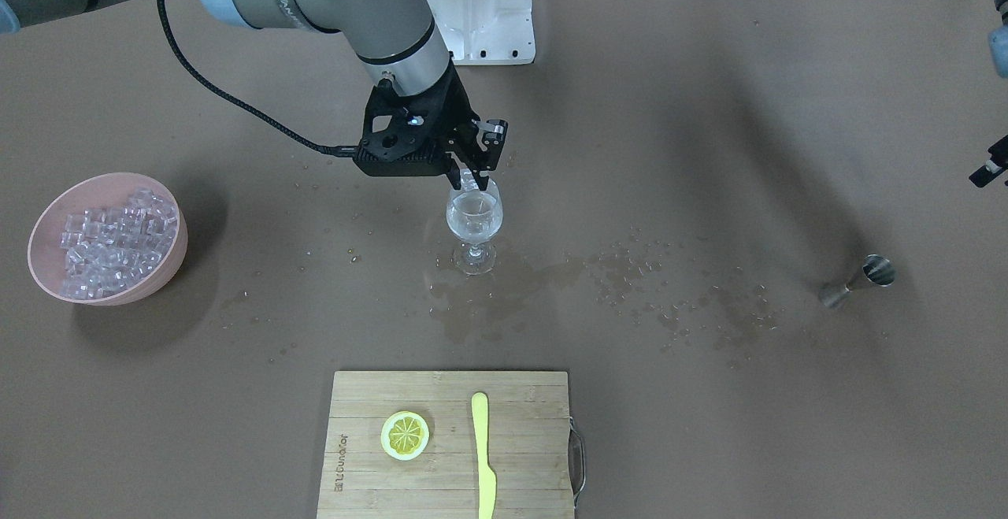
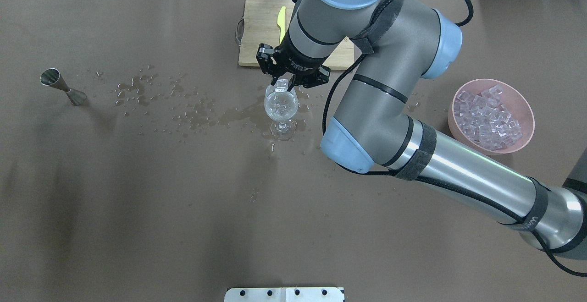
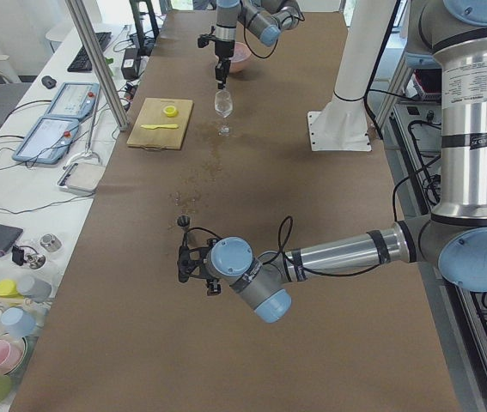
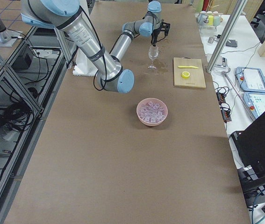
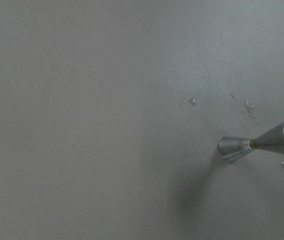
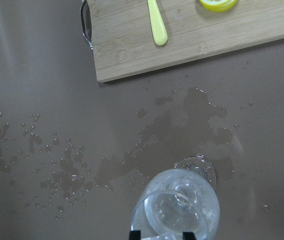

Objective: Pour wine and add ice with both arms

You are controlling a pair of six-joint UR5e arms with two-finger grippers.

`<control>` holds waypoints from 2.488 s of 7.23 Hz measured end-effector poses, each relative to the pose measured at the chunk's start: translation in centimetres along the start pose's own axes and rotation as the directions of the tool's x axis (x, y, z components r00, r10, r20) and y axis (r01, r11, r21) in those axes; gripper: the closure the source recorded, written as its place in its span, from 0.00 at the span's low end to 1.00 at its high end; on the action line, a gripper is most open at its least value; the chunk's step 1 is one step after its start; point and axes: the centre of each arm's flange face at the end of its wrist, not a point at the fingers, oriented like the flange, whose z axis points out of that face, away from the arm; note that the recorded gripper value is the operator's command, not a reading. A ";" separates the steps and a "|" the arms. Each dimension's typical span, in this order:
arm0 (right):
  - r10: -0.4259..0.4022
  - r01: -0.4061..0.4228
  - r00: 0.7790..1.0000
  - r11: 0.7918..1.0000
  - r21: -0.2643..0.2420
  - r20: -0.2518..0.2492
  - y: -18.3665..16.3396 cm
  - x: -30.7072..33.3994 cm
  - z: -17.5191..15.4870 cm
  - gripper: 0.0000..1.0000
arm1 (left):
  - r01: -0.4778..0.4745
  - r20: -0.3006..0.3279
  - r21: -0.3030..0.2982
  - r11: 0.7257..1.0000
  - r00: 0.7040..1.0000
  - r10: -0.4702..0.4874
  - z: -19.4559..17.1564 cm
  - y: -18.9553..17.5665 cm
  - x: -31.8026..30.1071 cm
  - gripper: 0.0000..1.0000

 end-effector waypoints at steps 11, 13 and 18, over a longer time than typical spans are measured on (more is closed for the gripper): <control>-0.207 0.204 0.974 0.978 -0.046 -0.094 -12.3 37.1 -12.3 0.00 | -0.010 0.011 0.007 1.000 1.000 0.010 0.3 -0.7 0.0 0.02; -0.361 0.354 0.919 0.933 -0.067 -0.159 -13.7 49.3 -15.2 0.00 | -0.088 0.077 0.031 0.996 0.993 0.085 1.4 -0.8 -0.4 0.02; -0.524 0.504 0.822 0.851 -0.146 -0.221 -17.9 64.8 -17.0 0.00 | -0.226 0.236 -0.131 0.965 0.939 0.252 2.4 -2.7 -3.5 0.02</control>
